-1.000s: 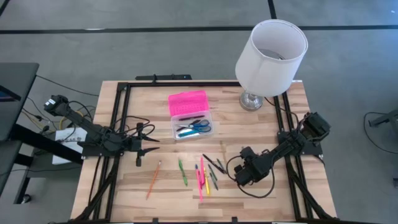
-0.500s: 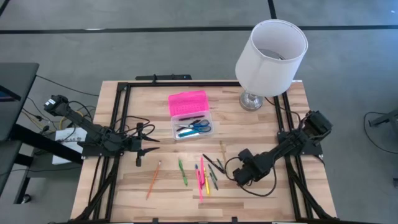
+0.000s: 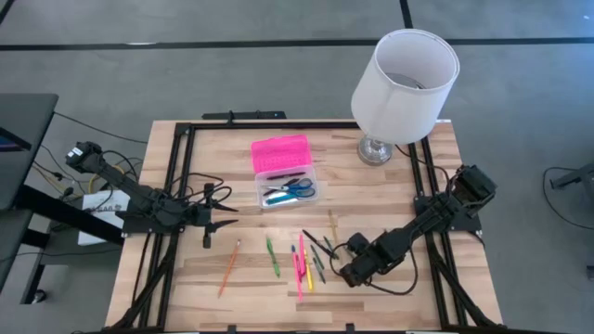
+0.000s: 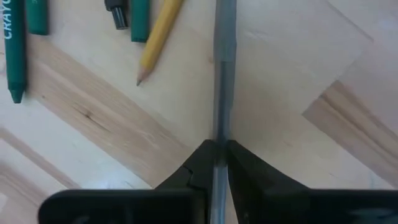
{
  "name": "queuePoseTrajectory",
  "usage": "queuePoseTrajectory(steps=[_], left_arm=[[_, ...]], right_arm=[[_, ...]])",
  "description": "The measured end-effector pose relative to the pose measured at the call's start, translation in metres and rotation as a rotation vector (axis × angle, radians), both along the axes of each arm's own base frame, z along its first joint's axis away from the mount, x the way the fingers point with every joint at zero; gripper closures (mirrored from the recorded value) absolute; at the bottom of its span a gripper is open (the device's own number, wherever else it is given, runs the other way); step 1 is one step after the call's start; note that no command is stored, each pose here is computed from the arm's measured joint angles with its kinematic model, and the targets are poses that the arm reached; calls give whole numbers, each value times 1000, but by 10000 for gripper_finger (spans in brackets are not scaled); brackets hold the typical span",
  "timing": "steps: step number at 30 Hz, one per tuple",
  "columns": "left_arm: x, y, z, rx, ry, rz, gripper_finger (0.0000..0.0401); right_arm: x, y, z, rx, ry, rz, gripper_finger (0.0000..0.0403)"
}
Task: Pick & place school supplies into a supply box
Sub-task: Put the gray pen into the pink supply box
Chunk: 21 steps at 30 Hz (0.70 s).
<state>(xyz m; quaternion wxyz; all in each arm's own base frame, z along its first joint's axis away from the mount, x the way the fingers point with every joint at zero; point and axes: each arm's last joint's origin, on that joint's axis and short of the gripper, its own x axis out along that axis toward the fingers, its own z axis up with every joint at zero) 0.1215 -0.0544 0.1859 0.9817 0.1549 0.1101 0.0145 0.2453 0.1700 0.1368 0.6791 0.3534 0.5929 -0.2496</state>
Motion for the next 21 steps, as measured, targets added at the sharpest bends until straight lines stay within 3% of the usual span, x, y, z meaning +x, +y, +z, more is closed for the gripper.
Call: queuePoseTrajectory(steps=[13, 21], left_arm=[[0, 0, 0, 0, 0, 0, 279], [0, 0, 0, 0, 1, 0, 279]], right_arm=[[5, -1, -3, -3, -23, -23, 361], [7, 0, -15, -22, 12, -10, 384]])
